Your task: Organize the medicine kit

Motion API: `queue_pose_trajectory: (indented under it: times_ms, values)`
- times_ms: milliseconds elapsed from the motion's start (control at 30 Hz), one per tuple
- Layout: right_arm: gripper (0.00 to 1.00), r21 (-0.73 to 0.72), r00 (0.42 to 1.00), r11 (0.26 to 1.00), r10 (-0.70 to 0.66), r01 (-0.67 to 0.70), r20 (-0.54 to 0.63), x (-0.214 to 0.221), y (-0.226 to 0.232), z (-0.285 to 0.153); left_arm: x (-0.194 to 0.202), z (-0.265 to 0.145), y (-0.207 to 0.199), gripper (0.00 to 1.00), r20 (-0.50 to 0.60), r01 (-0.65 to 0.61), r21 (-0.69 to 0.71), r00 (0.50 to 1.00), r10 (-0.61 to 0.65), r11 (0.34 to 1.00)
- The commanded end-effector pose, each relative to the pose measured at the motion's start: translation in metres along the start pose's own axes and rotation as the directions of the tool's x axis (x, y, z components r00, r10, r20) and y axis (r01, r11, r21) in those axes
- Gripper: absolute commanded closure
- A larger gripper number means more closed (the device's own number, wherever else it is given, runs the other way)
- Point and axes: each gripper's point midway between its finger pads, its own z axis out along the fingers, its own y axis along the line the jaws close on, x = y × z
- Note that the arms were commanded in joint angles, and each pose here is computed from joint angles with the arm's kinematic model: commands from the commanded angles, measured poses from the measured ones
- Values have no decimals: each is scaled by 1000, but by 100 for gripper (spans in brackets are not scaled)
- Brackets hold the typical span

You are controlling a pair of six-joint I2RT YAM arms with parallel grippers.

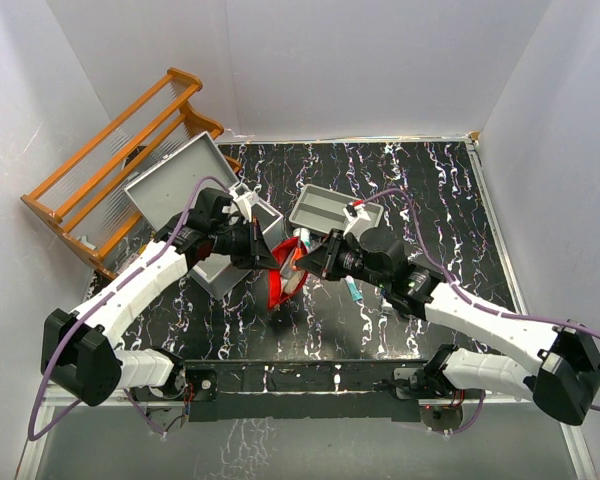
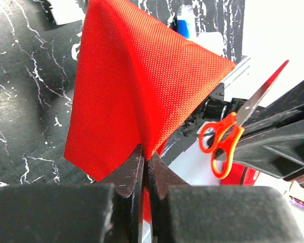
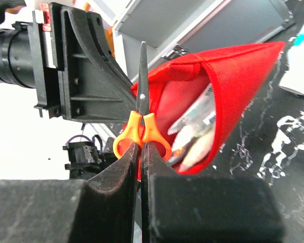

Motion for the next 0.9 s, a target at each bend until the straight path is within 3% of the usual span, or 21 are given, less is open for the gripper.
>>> queue_pose_trajectory:
  times_ms: [0, 367, 567, 867]
  values:
    - [100, -149, 998, 989, 2, 8, 69, -15, 37, 4, -13, -24, -42, 100, 57, -52, 123, 997, 45, 991]
    - [99, -141, 997, 989, 49, -39, 64, -1, 32, 16, -24, -41, -76, 100, 87, -19, 219, 996, 0, 975]
    - [75, -79, 996, 996, 47, -41, 73, -3, 23, 14, -23, -44, -78, 100, 88, -21, 221, 996, 2, 975]
    - [72, 7, 996, 1000, 7, -8, 89, -13, 17, 6, -24, -42, -73, 100, 88, -22, 198, 996, 5, 980]
